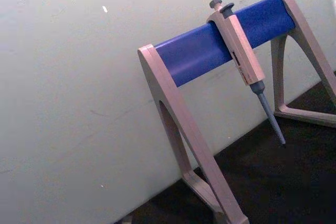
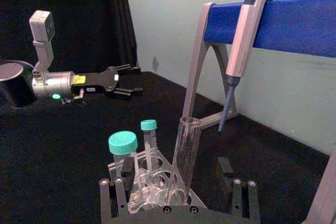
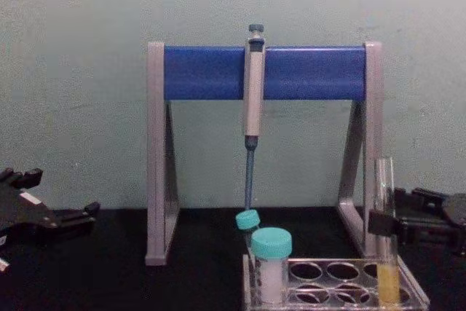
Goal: Pick up the test tube from the test tube rack, shake it, then place it back into the test tube rack.
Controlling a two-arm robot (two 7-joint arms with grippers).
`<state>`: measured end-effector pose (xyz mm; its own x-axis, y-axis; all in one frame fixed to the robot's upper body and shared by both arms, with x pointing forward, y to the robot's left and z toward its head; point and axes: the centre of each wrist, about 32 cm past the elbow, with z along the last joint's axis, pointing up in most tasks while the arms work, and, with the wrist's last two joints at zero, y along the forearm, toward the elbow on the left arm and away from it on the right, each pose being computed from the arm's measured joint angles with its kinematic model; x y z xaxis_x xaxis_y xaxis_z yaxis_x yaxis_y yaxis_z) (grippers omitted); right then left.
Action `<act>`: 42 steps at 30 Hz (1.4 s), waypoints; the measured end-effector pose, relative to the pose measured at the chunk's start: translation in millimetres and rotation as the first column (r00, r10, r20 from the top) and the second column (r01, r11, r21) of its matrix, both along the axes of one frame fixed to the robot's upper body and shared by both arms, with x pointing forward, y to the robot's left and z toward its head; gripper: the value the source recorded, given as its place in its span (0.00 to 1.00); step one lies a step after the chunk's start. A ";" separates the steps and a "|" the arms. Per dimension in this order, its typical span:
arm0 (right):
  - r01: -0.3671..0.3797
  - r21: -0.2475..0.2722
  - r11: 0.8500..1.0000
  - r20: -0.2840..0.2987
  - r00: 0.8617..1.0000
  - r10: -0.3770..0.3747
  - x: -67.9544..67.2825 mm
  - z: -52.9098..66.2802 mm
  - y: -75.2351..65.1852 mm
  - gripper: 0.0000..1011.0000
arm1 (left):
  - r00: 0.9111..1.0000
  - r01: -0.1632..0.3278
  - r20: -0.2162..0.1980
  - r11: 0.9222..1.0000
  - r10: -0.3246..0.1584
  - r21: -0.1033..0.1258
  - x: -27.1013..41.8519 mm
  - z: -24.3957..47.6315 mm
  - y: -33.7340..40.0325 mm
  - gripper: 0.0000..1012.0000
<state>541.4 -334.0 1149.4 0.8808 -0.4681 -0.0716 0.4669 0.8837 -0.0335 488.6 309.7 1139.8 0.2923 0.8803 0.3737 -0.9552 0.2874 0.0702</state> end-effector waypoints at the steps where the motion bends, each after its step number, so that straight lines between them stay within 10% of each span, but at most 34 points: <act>1: 0.000 0.001 1.000 -0.002 1.000 0.000 0.9 -0.6 0.4 0.99 | 1.000 0.000 0.000 1.000 0.000 0.000 0.0 0.0 0.0 0.99; 42: -0.021 0.006 1.000 -0.012 1.000 0.021 12.5 -4.1 8.3 0.99 | 1.000 0.000 0.000 1.000 0.000 0.000 0.0 0.0 0.0 0.99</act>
